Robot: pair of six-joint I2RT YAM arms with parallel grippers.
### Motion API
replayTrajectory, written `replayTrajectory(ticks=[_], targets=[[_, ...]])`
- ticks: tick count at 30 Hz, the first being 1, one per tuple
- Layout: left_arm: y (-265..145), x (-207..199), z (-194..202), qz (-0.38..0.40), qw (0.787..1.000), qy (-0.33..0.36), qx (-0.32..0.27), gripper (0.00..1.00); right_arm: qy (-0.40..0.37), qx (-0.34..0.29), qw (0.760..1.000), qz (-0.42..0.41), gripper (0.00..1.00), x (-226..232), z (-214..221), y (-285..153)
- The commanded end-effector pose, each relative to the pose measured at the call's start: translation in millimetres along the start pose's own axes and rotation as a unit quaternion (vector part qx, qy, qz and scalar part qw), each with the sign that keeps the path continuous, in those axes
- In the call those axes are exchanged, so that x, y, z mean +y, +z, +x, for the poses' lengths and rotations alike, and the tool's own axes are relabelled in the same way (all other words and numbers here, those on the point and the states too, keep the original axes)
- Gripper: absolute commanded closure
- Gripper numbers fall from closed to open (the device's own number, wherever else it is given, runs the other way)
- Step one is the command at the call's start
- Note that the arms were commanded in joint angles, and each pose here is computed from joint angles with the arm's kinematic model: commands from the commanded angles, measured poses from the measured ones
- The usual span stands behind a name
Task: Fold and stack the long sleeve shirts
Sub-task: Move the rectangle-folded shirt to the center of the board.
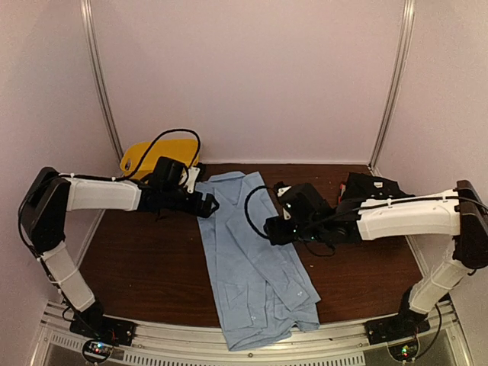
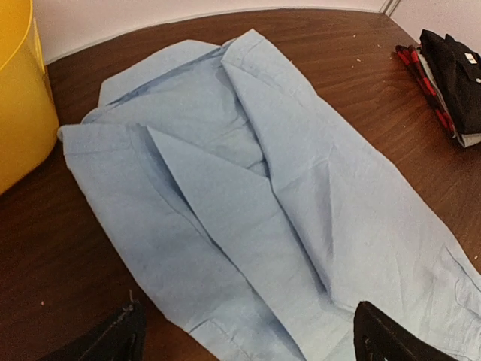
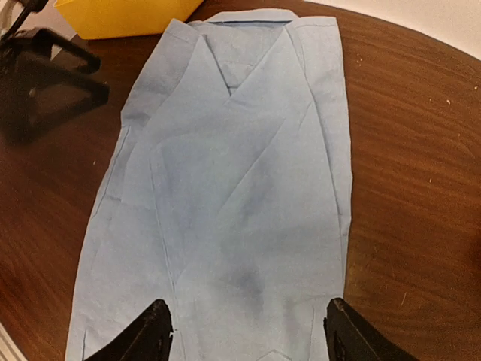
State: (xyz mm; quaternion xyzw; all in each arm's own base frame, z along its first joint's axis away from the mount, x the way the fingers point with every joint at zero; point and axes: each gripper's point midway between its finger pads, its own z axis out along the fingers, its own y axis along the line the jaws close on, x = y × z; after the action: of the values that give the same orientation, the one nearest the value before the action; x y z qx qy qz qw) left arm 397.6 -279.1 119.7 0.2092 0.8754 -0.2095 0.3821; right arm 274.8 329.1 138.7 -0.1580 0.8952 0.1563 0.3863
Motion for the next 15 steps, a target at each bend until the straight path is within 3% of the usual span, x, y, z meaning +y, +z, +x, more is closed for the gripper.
replayTrajectory(ticks=[1,9,15], targets=[[-30.8,0.8,-9.9,-0.011,0.998,-0.025,-0.050,0.02,-0.029,-0.051,0.998,-0.022,0.29,8.9,-60.6,34.5],[-52.8,6.0,19.9,-0.021,0.998,-0.048,-0.043,0.02,-0.026,-0.053,0.998,-0.015,0.30,-0.9,-111.9,126.8],[-59.1,8.6,38.6,-0.025,0.998,-0.055,-0.031,0.02,0.009,-0.027,0.998,-0.048,0.31,-12.4,-111.9,192.5]])
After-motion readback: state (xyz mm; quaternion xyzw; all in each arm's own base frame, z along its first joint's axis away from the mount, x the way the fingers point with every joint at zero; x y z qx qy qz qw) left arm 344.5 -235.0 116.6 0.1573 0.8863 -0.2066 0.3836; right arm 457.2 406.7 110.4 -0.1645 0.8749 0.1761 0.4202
